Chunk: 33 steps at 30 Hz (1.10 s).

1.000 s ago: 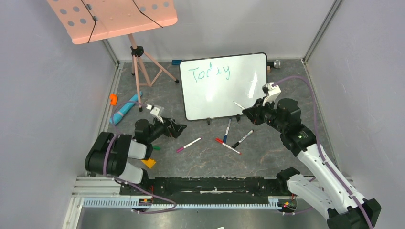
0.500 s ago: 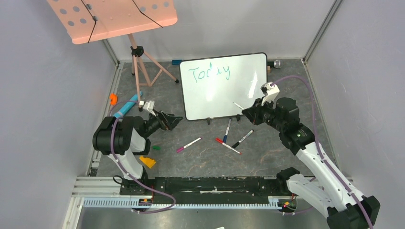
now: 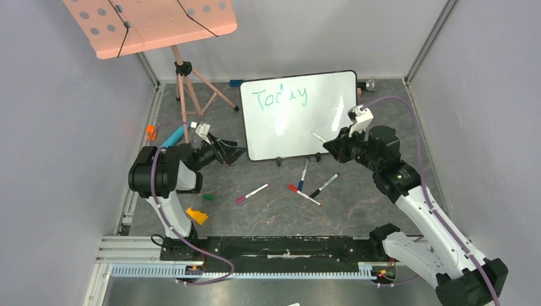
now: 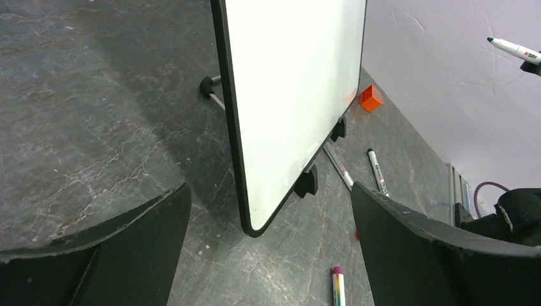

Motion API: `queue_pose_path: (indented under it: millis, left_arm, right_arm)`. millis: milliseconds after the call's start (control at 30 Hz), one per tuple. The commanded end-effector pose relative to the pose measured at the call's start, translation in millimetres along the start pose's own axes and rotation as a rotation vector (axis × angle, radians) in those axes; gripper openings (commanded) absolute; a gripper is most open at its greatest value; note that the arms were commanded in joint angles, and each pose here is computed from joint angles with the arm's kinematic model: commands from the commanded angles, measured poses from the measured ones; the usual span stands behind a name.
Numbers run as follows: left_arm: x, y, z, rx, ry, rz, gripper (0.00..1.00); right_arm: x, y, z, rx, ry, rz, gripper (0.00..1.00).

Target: Write a sentence on the whiteboard

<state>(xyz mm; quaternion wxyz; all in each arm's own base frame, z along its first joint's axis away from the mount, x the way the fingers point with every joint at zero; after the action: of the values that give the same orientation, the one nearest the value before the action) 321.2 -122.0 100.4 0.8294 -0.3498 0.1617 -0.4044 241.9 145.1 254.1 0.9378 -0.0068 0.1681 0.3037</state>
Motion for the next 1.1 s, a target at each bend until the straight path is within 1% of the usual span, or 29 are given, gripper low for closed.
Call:
queue_pose_path:
  millis: [0, 367, 533, 567, 700, 867, 1067]
  left_arm:
    - [7, -6, 10, 0.051, -0.005, -0.073, 1.00]
    - [10, 4, 4, -0.004, -0.006, -0.040, 1.00]
    - [11, 7, 4, 0.004, -0.006, -0.038, 0.99]
    - [13, 8, 5, -0.011, -0.002, -0.043, 0.98]
    - [23, 14, 7, -0.048, 0.044, -0.094, 1.00]
    - [21, 18, 5, 0.057, 0.015, -0.063, 1.00]
    - [23, 19, 0, 0.106, 0.019, -0.057, 1.00]
  right_arm:
    - [-6, -3, 19, -0.032, -0.067, -0.022, 0.00]
    - [-8, -3, 17, -0.025, -0.068, -0.033, 0.00]
    - [-8, -5, 16, -0.030, -0.065, -0.043, 0.00]
    - [-8, -5, 16, -0.030, -0.063, -0.042, 0.00]
    - [-8, -5, 15, -0.030, -0.061, -0.043, 0.00]
    - [-7, -9, 15, -0.043, -0.055, -0.065, 0.00]
    - [-2, -12, 15, -0.055, -0.030, -0.076, 0.00]
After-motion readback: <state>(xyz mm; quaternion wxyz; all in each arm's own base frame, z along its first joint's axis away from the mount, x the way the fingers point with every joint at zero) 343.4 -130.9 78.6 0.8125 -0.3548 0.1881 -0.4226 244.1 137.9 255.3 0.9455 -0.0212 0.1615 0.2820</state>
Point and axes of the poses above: each gripper's point midway between its finger pads, its own x axis out along the fingers, its own y axis along the line the jaws close on, z = x × y, the point moved 4 cm from there along -x, back along the fingers, and after that the axes turned 11 degrees about -x, right-handed, at the moved point
